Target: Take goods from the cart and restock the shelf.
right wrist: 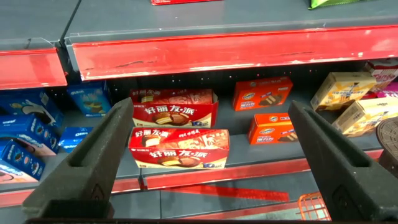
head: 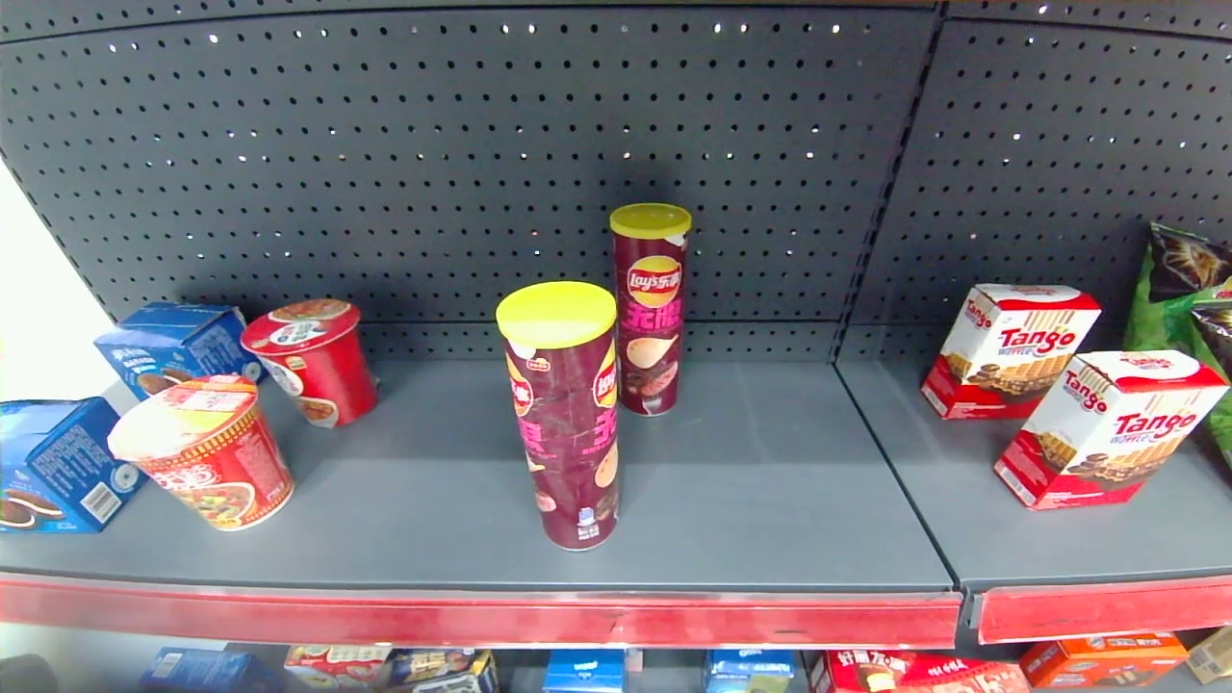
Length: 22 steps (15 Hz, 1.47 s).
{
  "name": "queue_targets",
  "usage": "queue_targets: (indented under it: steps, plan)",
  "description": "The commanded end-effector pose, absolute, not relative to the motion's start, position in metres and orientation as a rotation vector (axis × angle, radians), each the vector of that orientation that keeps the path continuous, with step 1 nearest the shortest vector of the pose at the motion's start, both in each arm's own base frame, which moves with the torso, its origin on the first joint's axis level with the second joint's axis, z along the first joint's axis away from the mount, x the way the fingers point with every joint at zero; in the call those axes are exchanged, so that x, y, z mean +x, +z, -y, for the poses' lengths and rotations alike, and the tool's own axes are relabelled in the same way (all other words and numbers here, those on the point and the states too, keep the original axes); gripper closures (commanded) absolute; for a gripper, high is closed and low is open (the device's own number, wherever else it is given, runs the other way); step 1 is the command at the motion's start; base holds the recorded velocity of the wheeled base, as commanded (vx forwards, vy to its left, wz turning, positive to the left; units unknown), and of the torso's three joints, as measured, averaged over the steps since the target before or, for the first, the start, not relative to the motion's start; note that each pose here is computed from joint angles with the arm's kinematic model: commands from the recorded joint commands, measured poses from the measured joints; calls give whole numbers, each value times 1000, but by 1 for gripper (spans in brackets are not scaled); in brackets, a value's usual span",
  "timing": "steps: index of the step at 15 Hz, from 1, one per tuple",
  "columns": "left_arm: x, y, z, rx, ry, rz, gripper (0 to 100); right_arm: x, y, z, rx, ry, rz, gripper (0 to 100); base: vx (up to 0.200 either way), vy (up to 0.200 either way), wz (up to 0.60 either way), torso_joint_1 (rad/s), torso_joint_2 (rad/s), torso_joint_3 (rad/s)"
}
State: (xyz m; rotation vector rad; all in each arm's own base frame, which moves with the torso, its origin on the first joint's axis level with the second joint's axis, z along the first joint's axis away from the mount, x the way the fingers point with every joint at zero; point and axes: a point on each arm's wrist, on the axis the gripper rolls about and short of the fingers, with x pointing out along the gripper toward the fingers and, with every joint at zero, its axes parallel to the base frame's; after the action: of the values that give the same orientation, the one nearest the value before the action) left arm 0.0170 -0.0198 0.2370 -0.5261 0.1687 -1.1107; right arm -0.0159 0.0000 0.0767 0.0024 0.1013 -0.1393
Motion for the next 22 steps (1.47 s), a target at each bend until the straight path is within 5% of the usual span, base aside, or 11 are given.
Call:
queue_targets:
  steps: [1, 2, 5, 10, 11, 13, 17, 19, 22]
  plan:
    - [16, 238, 20, -540, -1103, -174, 0, -16, 76, 0, 3, -140, -104, 0, 0, 0, 0, 0, 0, 0]
    - [16, 238, 20, -543, -1102, -175, 0, -16, 77, 0, 3, -140, -103, 0, 0, 0, 0, 0, 0, 0]
    - [13, 258, 17, -847, -920, -193, 0, -16, 77, 0, 3, -140, -103, 0, 0, 0, 0, 0, 0, 0]
    - [19, 250, 13, -983, -627, -170, 0, -16, 77, 0, 1, -139, -103, 0, 0, 0, 0, 0, 0, 0]
    - [23, 236, 8, -927, -356, -146, 0, -16, 77, 0, 3, -140, -103, 0, 0, 0, 0, 0, 0, 0]
    - [24, 230, 5, -783, -192, -99, 0, -16, 76, 0, 1, -139, -104, 0, 0, 0, 0, 0, 0, 0]
    - [25, 239, 4, -174, -199, 63, 0, -16, 77, 0, 1, -139, -103, 0, 0, 0, 0, 0, 0, 0]
    - [31, 215, 5, 63, -254, 11, 0, -16, 77, 0, 3, -140, -103, 0, 0, 0, 0, 0, 0, 0]
    - [46, 200, 8, 101, -449, -58, 0, -16, 77, 0, 3, -140, -103, 0, 0, 0, 0, 0, 0, 0]
